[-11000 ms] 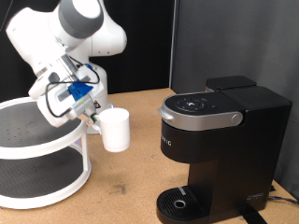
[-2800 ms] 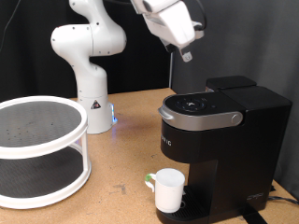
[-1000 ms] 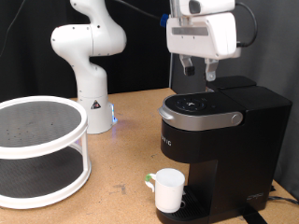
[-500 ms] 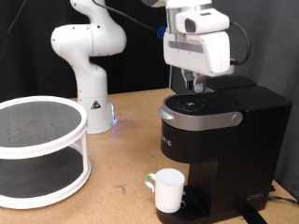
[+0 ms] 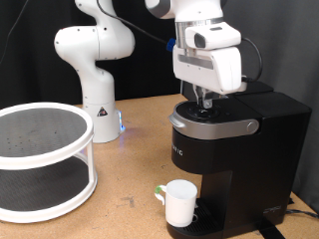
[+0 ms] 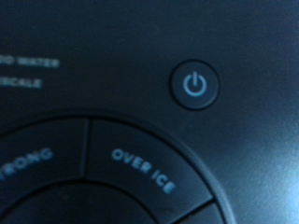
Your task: Make a cup of coffee with the keurig machine
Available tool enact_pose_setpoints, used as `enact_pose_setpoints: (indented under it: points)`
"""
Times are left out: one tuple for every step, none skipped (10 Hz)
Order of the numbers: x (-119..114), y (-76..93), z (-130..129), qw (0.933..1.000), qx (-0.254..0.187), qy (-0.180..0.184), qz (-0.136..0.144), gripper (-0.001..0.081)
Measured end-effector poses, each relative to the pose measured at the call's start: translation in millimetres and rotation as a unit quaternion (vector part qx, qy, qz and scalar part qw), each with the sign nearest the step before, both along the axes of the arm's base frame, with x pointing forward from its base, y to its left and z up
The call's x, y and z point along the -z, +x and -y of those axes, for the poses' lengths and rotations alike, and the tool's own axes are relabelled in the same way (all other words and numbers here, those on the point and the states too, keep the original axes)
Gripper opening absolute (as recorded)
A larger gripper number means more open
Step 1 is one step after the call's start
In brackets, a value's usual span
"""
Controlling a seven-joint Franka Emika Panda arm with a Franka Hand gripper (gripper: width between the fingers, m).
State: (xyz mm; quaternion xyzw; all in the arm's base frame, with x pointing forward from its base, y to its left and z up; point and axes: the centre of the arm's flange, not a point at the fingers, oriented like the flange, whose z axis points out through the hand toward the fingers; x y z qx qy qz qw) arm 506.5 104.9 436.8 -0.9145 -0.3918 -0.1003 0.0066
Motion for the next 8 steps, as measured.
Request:
enact_pose_setpoints:
  points:
    - [4.1,2.2,0.1,1.0,0.002,0.0,0.001,0.0003]
    - [8.1,3.6,0.2,1.0,0.003,-0.001,-0.001,0.0001]
    - [9.0,5.3,0.4,1.0,0.003,-0.001,-0.001,0.0001]
    - [9.1,5.9,0.4,1.0,0.003,-0.001,-0.001,0.0001]
    - [9.2,6.1,0.5,1.0,0.003,-0.001,-0.002,0.0001]
    - [9.3,6.2,0.5,1.0,0.003,-0.001,-0.004,0.0001]
    - [9.4,6.9,0.7,1.0,0.003,-0.001,-0.009,0.0001]
    - [9.8,7.3,1.3,0.9998,0.003,-0.002,-0.018,0.0001]
